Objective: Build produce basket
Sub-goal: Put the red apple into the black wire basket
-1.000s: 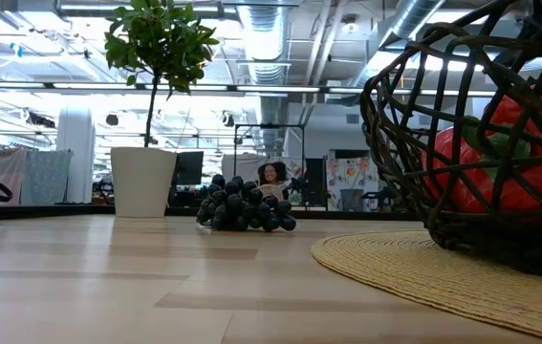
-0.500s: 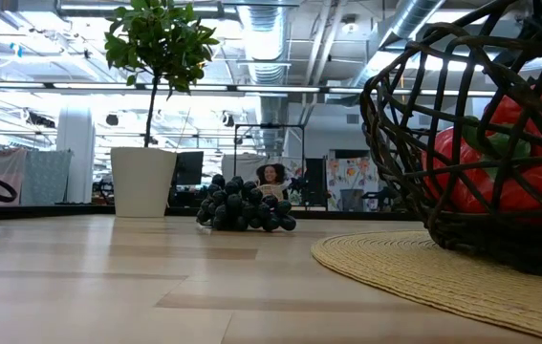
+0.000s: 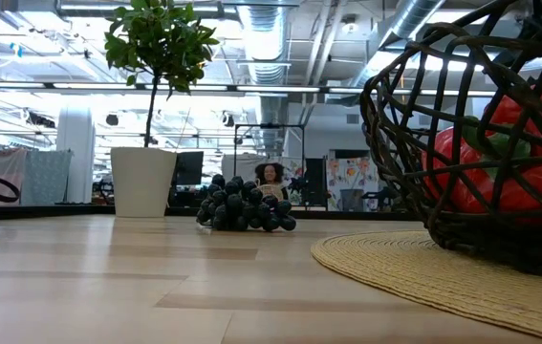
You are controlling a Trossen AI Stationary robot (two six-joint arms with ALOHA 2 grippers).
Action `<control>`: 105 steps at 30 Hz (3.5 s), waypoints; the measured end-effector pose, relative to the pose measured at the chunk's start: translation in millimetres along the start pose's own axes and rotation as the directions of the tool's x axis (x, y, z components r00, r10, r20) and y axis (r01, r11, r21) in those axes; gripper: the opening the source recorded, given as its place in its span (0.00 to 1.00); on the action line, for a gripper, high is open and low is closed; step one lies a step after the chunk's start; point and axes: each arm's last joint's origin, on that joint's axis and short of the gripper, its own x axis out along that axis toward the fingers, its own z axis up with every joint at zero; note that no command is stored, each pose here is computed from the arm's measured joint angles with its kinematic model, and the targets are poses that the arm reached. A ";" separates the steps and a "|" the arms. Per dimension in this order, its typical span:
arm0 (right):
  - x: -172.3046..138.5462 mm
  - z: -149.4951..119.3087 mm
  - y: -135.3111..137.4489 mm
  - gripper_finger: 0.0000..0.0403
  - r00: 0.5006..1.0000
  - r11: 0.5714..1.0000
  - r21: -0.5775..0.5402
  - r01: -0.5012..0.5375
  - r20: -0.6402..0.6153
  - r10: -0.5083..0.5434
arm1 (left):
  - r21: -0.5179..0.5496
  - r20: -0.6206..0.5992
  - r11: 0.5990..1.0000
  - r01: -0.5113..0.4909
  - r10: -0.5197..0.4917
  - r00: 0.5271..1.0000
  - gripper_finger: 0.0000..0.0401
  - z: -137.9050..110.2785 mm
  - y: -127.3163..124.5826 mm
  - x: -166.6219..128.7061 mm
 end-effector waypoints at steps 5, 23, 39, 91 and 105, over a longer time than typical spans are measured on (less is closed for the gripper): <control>0.0 0.0 0.0 0.83 1.000 1.000 0.000 0.001 0.000 -0.001 | -0.017 -0.007 0.999 -0.045 0.045 0.999 0.70 -14.0 -0.4 9.4; 0.0 -0.1 0.0 0.83 1.000 1.000 0.000 0.001 -0.001 -0.001 | 0.014 -0.102 0.894 -0.448 0.447 0.889 0.70 -47.3 64.6 7.4; 0.0 -0.1 0.0 0.83 1.000 1.000 -0.001 -0.001 -0.002 0.001 | -0.186 -0.376 0.792 -0.581 0.489 0.787 0.70 -166.2 174.8 6.4; 0.0 -2.5 -2.5 0.83 0.999 0.999 0.033 0.023 -0.026 -0.022 | -0.326 -0.674 0.676 -0.660 0.323 0.664 0.73 -270.7 191.7 1.1; 0.0 -2.5 -2.5 0.83 0.999 0.999 0.032 0.023 -0.026 -0.022 | -0.312 -0.706 0.652 -0.691 0.327 0.627 0.73 -273.0 194.2 -4.0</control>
